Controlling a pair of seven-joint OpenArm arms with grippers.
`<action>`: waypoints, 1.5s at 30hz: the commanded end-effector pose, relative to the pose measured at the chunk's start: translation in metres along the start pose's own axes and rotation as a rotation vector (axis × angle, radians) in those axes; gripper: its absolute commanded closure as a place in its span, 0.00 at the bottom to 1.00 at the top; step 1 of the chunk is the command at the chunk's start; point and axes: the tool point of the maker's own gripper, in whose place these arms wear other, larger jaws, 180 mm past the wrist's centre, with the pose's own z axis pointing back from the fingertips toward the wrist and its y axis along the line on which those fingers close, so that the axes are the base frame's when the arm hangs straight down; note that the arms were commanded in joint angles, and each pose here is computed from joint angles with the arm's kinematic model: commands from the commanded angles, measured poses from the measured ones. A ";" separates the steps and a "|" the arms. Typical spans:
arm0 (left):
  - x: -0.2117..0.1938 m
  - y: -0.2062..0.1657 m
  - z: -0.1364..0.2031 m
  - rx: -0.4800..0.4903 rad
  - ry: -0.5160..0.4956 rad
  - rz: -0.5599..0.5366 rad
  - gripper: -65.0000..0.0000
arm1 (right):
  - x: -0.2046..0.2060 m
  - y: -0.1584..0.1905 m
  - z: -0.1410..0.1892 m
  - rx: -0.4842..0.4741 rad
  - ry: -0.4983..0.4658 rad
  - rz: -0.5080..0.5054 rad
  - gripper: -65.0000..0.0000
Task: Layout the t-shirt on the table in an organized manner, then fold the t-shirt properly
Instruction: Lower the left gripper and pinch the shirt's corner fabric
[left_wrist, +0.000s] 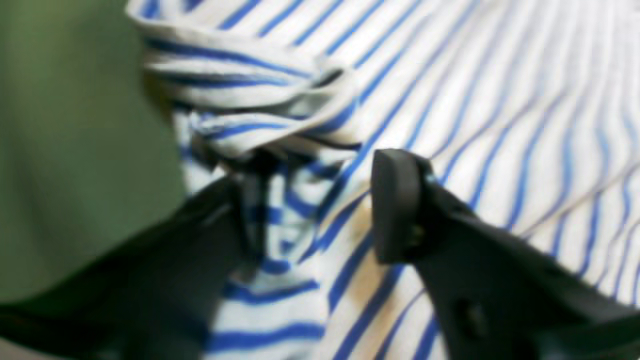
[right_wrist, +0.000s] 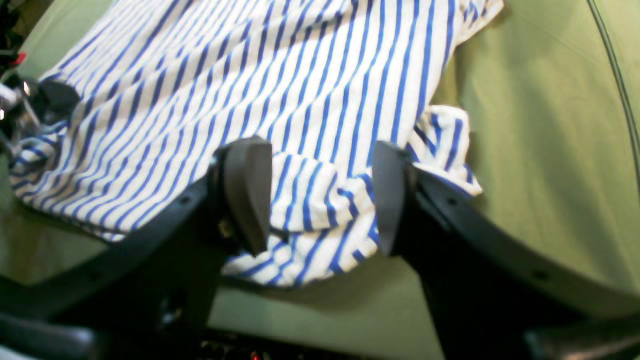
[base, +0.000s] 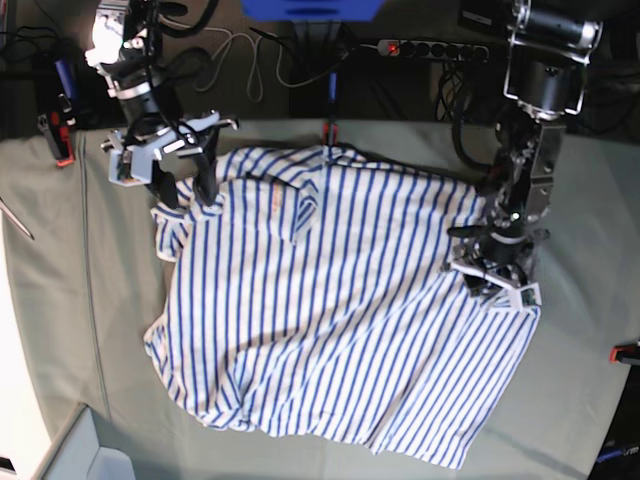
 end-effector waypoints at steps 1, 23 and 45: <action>0.024 -0.003 -0.001 -0.011 -0.062 -0.006 0.66 | 0.011 0.000 0.001 0.000 -0.044 -0.002 0.50; 0.040 0.020 0.019 0.009 -0.119 -0.004 0.95 | 0.012 0.003 -0.001 0.009 -0.048 -0.003 0.50; 0.032 0.014 -0.016 0.068 -0.062 0.124 0.35 | 0.006 -0.007 -0.008 0.006 -0.031 0.010 0.50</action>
